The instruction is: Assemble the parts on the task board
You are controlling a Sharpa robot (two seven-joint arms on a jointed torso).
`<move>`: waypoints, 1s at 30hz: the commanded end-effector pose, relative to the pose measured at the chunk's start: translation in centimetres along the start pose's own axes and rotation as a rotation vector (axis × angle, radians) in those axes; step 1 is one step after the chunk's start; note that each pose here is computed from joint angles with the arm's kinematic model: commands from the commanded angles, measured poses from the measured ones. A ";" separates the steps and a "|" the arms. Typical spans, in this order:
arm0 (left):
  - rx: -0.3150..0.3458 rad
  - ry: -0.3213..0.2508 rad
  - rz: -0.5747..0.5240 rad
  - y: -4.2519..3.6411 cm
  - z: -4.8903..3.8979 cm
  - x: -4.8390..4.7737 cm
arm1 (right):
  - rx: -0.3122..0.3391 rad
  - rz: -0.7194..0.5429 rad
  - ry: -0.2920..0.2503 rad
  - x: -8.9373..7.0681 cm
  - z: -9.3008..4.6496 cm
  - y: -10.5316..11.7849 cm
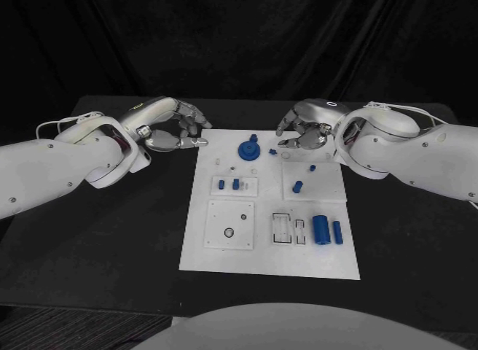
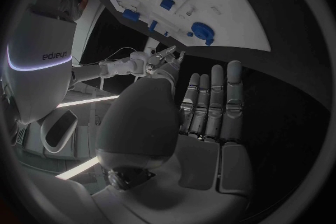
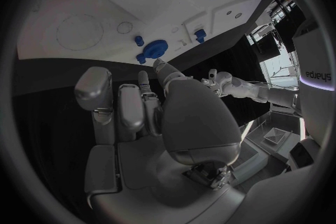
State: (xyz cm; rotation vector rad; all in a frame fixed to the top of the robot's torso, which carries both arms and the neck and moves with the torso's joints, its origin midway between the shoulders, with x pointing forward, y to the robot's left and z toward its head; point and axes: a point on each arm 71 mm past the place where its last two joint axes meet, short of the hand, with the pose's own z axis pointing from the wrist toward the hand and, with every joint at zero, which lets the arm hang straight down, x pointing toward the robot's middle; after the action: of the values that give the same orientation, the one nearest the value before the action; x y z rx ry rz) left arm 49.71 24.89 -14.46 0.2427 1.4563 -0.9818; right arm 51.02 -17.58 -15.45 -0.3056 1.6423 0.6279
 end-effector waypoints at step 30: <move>0.038 -0.023 0.017 0.11 -1.88 -1.41 | 0.114 -0.080 0.050 2.5 1.0 0.1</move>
State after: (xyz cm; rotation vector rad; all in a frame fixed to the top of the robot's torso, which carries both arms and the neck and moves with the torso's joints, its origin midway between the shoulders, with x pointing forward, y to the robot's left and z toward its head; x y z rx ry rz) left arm 48.78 27.00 -13.69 0.2550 1.4124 -0.9792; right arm 51.19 -16.34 -17.70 -0.3166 1.6986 0.5234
